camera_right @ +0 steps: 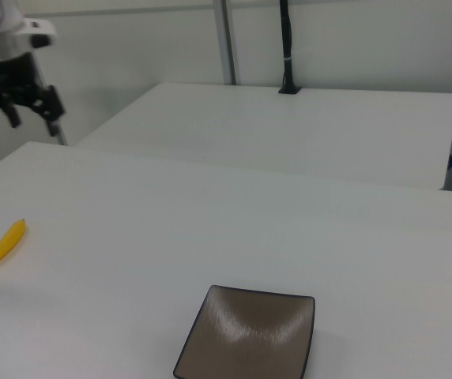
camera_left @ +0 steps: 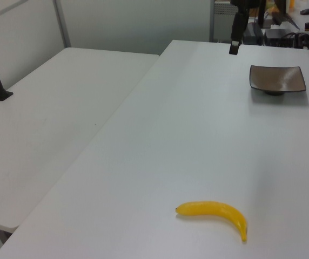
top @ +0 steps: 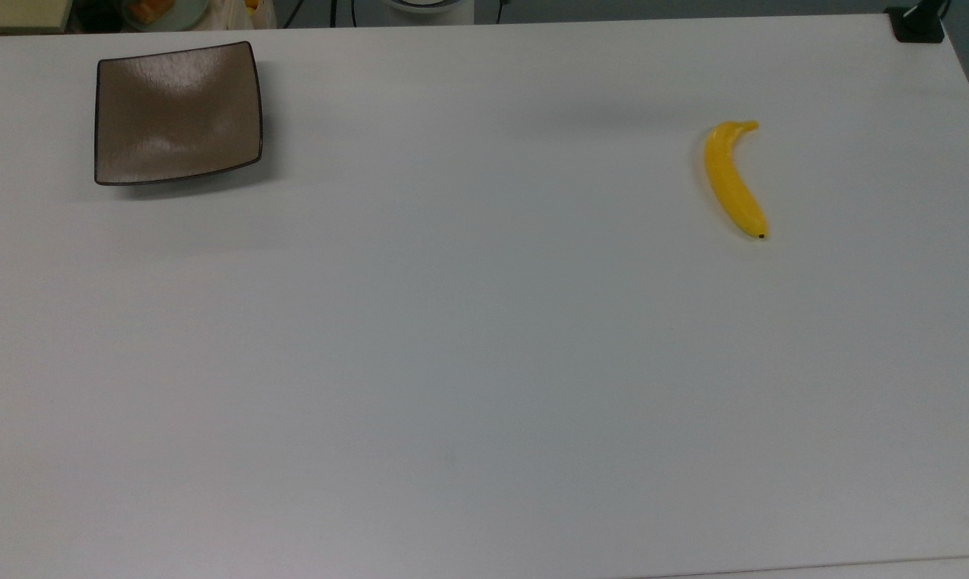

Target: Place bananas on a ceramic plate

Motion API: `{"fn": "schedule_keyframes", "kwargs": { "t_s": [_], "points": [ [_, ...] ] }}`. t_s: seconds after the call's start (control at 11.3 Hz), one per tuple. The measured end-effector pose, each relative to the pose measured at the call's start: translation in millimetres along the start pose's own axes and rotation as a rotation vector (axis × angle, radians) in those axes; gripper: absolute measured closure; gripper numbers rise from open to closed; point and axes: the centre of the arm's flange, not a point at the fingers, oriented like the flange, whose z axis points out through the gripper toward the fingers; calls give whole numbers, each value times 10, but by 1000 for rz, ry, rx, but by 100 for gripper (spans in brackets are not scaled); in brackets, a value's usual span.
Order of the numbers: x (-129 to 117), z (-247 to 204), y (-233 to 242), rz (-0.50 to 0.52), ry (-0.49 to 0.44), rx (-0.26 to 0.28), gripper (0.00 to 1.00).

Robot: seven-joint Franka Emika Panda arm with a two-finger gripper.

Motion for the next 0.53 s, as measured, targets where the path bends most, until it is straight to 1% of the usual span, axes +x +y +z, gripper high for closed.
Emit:
{"fn": "schedule_keyframes", "kwargs": {
  "t_s": [0.18, 0.27, 0.53],
  "points": [
    [-72, 37, -630, 29, -4, 11, 0],
    [-87, 94, -847, 34, -11, 10, 0],
    [-114, 417, -1524, 18, -44, -16, 0]
  ]
}}
